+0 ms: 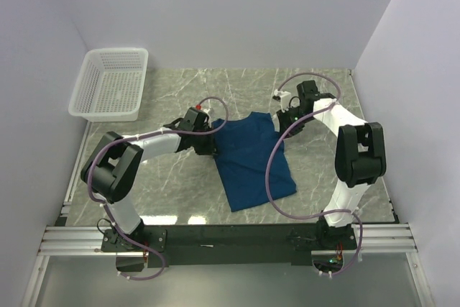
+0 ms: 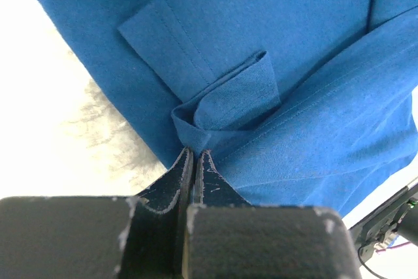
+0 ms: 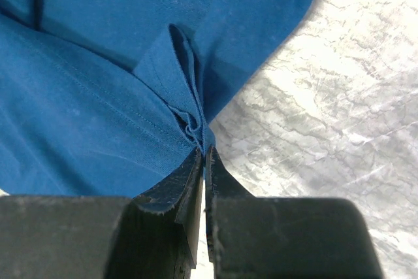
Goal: Fold and stack the t-shirts
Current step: Fold the tshirt
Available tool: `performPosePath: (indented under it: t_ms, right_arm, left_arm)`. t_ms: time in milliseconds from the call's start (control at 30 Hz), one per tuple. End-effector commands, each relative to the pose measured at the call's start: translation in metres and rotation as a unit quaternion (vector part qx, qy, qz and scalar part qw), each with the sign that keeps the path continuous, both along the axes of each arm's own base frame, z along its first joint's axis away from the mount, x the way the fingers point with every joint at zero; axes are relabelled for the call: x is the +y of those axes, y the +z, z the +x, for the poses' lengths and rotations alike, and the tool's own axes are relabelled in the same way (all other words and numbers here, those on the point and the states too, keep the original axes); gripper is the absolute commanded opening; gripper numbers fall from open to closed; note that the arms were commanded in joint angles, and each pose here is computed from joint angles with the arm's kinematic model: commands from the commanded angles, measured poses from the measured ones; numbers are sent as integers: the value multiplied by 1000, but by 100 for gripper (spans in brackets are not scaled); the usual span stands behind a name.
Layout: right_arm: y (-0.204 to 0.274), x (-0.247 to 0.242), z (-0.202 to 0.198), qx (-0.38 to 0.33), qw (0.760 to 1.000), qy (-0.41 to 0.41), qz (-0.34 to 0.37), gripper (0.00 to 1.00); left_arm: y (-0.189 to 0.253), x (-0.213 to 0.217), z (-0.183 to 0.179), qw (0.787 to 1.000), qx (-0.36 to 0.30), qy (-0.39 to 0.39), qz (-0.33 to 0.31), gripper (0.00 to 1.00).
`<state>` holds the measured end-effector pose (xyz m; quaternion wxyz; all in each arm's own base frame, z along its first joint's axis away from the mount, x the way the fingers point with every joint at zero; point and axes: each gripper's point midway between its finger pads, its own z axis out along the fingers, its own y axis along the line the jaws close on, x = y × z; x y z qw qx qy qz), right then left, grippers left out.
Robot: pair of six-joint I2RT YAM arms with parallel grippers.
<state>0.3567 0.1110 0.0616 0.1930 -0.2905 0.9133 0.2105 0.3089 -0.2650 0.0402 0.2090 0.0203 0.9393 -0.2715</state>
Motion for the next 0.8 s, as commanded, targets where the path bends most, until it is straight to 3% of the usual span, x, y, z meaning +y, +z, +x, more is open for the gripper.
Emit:
performPosePath:
  t_ms: [0, 67, 300, 500, 600, 633, 700, 767]
  right_arm:
    - [-3, -3, 13, -13, 1000, -12, -5, 8]
    - [-1, 1, 14, -14, 1000, -5, 5, 8]
    - [8, 17, 18, -17, 999, 23, 21, 8]
    - [9, 24, 30, -24, 999, 23, 9, 22]
    - [12, 18, 40, -46, 999, 9, -14, 46]
    - [12, 14, 42, -52, 998, 6, -22, 60]
    - [29, 8, 49, -95, 995, 5, -34, 72]
    - [36, 3, 43, -124, 991, 31, -41, 86]
  left_arm:
    - [8, -2, 12, 1000, -15, 8, -18, 1]
    - [12, -6, 14, 999, -22, -1, -28, 1]
    - [36, -22, 31, 997, -45, -19, -53, 25]
    - [28, 1, 34, 998, -40, 37, -9, 32]
    - [36, 19, 37, 995, -65, 77, 15, 41]
    - [50, 24, 37, 993, -83, 84, 14, 46]
    - [66, 35, 40, 987, -127, 90, 27, 50]
    - [112, 36, 40, 977, -203, 70, 1, 54]
